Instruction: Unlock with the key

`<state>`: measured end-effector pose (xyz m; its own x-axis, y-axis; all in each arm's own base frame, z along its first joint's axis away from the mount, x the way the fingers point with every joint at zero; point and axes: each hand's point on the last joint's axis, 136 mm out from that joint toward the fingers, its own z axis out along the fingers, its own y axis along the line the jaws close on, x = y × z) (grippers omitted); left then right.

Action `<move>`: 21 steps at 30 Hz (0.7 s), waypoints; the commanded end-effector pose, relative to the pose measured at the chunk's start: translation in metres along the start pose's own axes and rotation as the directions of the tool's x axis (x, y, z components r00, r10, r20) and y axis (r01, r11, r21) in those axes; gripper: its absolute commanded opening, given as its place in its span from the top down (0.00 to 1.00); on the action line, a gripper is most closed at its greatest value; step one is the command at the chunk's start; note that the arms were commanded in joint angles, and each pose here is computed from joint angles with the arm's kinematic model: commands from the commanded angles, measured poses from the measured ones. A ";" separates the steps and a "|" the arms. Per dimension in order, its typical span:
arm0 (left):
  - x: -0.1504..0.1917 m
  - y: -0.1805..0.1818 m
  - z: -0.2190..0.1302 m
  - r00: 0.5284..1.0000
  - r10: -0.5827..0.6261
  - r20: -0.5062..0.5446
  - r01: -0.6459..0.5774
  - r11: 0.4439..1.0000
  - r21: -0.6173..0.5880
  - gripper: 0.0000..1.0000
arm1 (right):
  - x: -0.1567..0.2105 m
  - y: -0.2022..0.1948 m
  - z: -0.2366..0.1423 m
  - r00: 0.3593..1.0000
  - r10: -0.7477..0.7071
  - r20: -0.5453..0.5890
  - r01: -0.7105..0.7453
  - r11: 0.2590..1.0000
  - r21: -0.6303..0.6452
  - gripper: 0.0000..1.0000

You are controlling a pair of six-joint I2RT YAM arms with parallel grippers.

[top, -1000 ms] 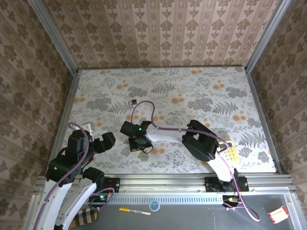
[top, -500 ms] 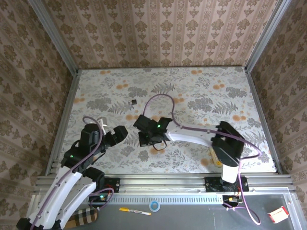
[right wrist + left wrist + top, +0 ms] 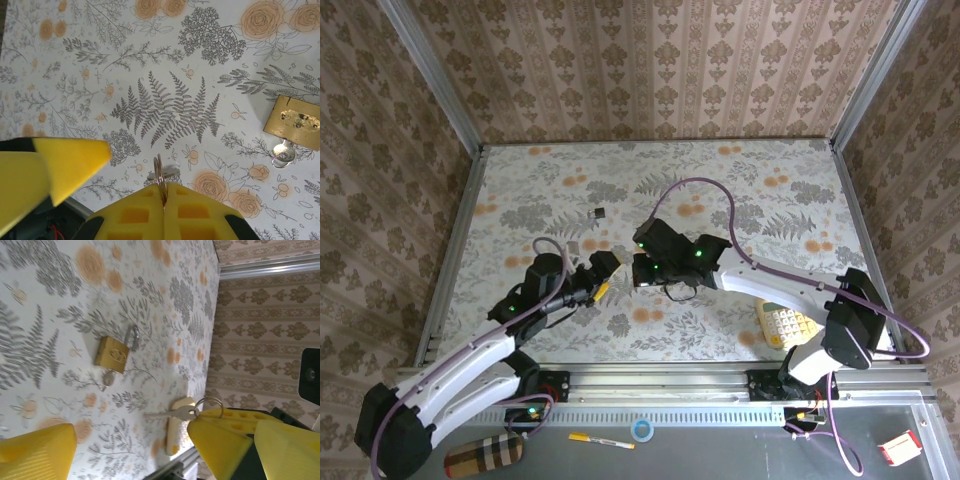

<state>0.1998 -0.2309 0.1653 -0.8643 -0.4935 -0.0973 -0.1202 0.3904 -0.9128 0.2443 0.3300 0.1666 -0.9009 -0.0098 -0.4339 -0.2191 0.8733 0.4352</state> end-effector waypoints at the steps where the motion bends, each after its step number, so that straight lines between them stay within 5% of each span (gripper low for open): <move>1: 0.003 -0.042 0.003 0.998 -0.058 -0.015 0.059 0.985 0.160 0.08 | -0.007 0.007 -0.016 0.999 0.002 0.048 0.001 0.998 -0.064 1.00; 11: 0.028 -0.046 0.030 0.967 -0.227 -0.118 0.249 0.941 0.227 0.10 | -0.015 0.012 -0.035 0.994 0.035 0.105 -0.017 0.986 -0.168 1.00; 21: 0.021 -0.041 0.037 0.943 -0.319 -0.099 0.334 0.910 0.246 0.14 | -0.007 0.019 -0.034 0.992 0.078 0.100 -0.049 0.963 -0.266 1.00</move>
<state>0.2015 -0.2846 0.1808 -0.8393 -0.5065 0.1976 -0.2648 0.0634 -0.9622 0.2362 0.3227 0.1889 -0.8802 0.0736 -0.4689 -0.2495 0.7686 0.5890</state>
